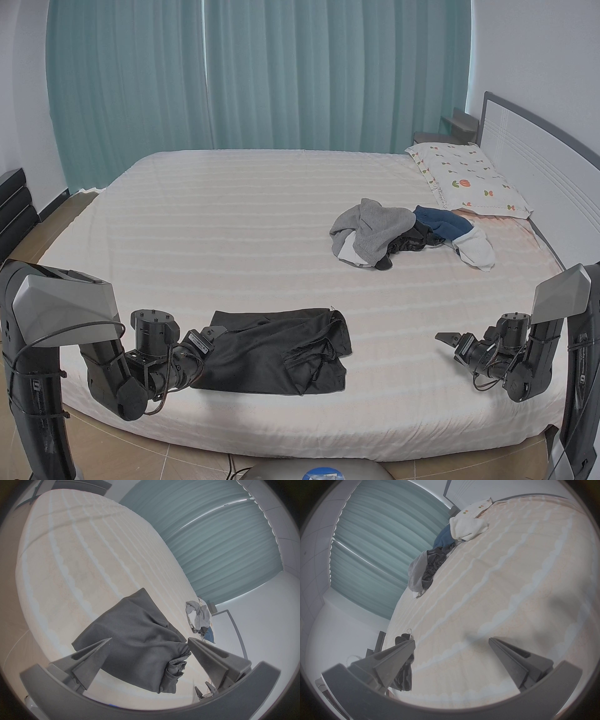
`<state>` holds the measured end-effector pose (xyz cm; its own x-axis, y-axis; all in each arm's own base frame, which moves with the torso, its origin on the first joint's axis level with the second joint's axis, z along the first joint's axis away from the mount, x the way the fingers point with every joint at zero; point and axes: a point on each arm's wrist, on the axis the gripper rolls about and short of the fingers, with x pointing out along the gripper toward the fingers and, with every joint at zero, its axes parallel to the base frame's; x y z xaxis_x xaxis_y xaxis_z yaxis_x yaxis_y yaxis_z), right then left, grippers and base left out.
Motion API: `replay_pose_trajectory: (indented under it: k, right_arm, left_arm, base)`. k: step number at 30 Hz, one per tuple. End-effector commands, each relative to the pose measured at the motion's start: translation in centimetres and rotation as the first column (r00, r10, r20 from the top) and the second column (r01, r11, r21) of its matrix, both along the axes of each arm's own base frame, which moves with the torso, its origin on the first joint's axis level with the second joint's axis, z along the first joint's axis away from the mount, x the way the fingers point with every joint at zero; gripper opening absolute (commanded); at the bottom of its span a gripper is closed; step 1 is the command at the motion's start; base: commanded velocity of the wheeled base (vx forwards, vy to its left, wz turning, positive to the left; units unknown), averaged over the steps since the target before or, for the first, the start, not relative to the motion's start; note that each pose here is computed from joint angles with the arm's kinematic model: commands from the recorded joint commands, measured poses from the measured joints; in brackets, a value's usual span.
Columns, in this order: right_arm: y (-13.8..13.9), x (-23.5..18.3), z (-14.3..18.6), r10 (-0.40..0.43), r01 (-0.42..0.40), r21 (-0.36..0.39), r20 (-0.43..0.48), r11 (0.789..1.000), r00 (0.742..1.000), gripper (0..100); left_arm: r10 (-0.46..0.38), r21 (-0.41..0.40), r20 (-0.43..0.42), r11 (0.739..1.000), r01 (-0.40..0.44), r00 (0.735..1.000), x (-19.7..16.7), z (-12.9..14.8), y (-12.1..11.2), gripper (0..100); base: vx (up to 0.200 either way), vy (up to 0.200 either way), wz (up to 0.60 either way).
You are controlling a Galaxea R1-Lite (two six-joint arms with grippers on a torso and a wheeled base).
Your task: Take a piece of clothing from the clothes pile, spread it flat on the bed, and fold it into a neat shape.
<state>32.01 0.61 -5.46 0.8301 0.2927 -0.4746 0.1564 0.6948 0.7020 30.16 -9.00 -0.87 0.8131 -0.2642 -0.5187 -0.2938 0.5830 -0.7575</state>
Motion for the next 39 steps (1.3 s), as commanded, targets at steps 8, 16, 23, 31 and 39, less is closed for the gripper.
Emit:
replay_pose_trajectory:
  k: [8,16,23,31,39]
  right_arm:
    - [5.4,-1.0,4.5,0.114,-0.112,-0.028,0.103,0.993,0.988,100]
    - [9.0,-2.0,4.9,0.155,-0.15,-0.077,0.069,0.986,0.985,100]
    - [13.2,-0.1,4.8,0.198,-0.189,-0.205,0.028,0.96,0.98,100]
    - [15.6,-0.3,3.4,0.2,-0.199,-0.286,-0.028,0.937,0.979,100]
    - [15.2,-0.3,3.1,0.136,-0.135,-0.41,-0.027,0.902,0.99,100]
  left_arm:
    - [0.009,0.001,-0.008,1.0,-0.009,1.0,0.4,-0.5,0.2,100]
    - [0.006,0.004,-0.01,1.0,-0.005,1.0,0.4,-0.7,0.2,100]
    - [0.003,0.006,-0.011,1.0,-0.003,1.0,0.4,-0.7,0.1,100]
    - [0.005,0.013,-0.014,1.0,-0.005,1.0,0.4,-0.9,0.1,100]
    - [-0.006,0.034,-0.019,0.999,0.006,1.0,0.3,-1.2,0.0,100]
  base:
    - [0.0,0.2,0.0]
    - [0.0,0.2,0.0]
    - [0.0,0.2,0.0]
    - [0.0,0.175,0.0]
    - [0.0,0.0,0.0]
